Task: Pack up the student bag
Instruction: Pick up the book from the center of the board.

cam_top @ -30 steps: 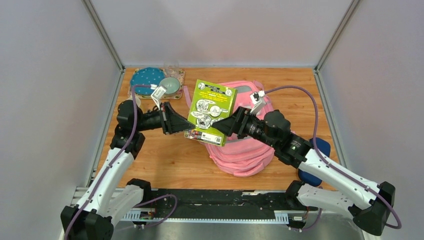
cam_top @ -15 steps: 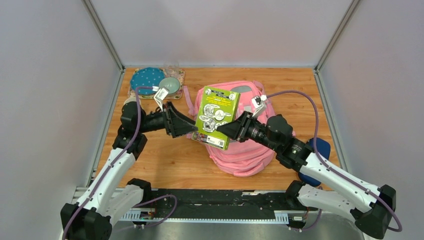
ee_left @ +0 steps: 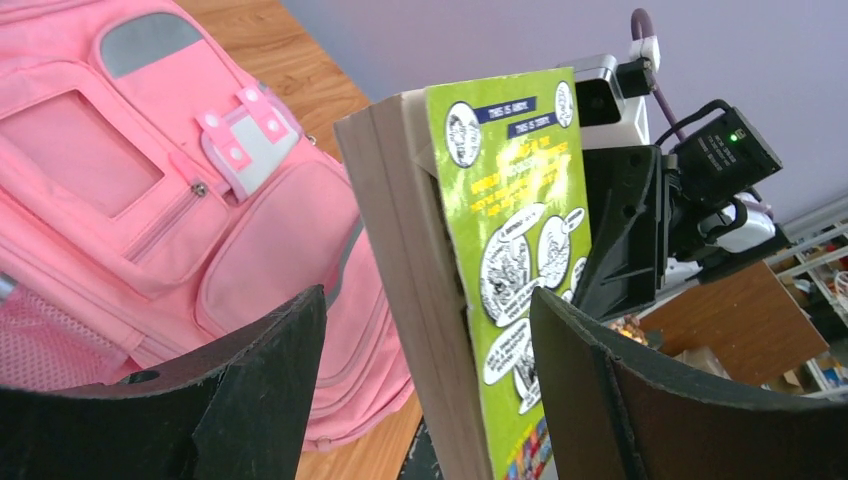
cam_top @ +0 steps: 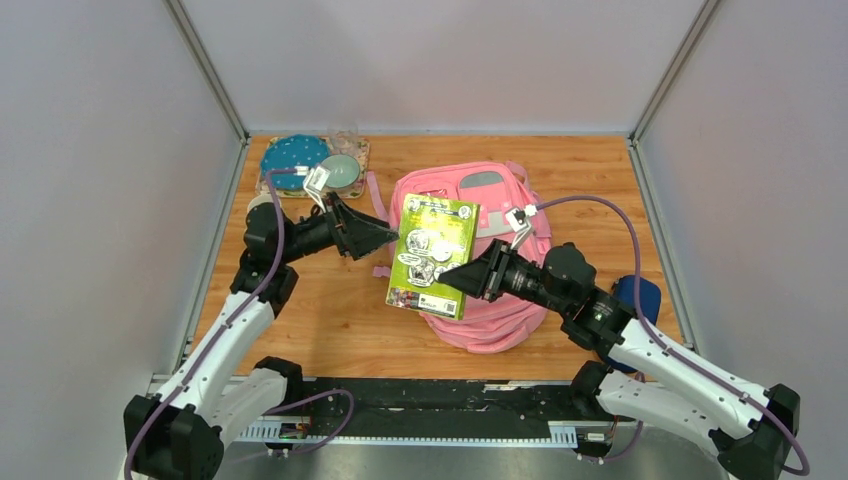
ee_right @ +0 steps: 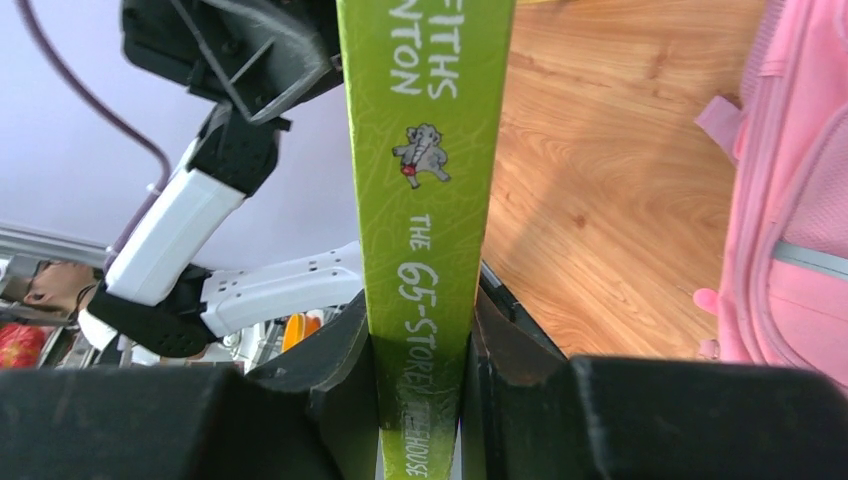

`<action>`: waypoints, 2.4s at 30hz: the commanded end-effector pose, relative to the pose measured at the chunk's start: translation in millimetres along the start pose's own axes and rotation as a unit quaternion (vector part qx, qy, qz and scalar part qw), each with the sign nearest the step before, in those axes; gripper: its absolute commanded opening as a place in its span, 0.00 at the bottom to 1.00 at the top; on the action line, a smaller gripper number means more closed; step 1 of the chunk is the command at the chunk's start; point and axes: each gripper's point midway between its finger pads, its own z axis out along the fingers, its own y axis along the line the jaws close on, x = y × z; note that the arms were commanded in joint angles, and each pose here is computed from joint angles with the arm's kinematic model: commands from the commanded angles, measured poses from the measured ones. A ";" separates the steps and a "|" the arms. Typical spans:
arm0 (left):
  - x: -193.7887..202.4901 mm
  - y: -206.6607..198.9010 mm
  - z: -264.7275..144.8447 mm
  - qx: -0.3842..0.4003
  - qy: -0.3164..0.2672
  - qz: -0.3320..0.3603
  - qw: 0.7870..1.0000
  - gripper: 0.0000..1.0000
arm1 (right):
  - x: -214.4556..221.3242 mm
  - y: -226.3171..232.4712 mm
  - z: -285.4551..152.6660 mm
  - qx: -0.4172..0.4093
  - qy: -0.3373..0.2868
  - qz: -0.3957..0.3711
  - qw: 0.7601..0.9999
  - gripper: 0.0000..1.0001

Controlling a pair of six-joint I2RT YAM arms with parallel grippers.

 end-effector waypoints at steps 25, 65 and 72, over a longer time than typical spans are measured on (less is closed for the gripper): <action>19.9 -63.8 4.2 0.216 0.047 -0.012 0.975 0.49 | -4.5 94.4 -25.3 -0.206 0.022 -0.072 0.976 0.00; -24.8 32.6 -35.1 -0.072 -0.320 -0.152 0.932 0.00 | 7.4 -36.1 18.7 0.009 -0.090 0.105 0.990 0.90; -23.1 27.4 -34.9 -0.044 -0.333 -0.188 0.923 0.00 | 1.1 -38.9 34.0 0.001 -0.109 0.125 0.986 0.91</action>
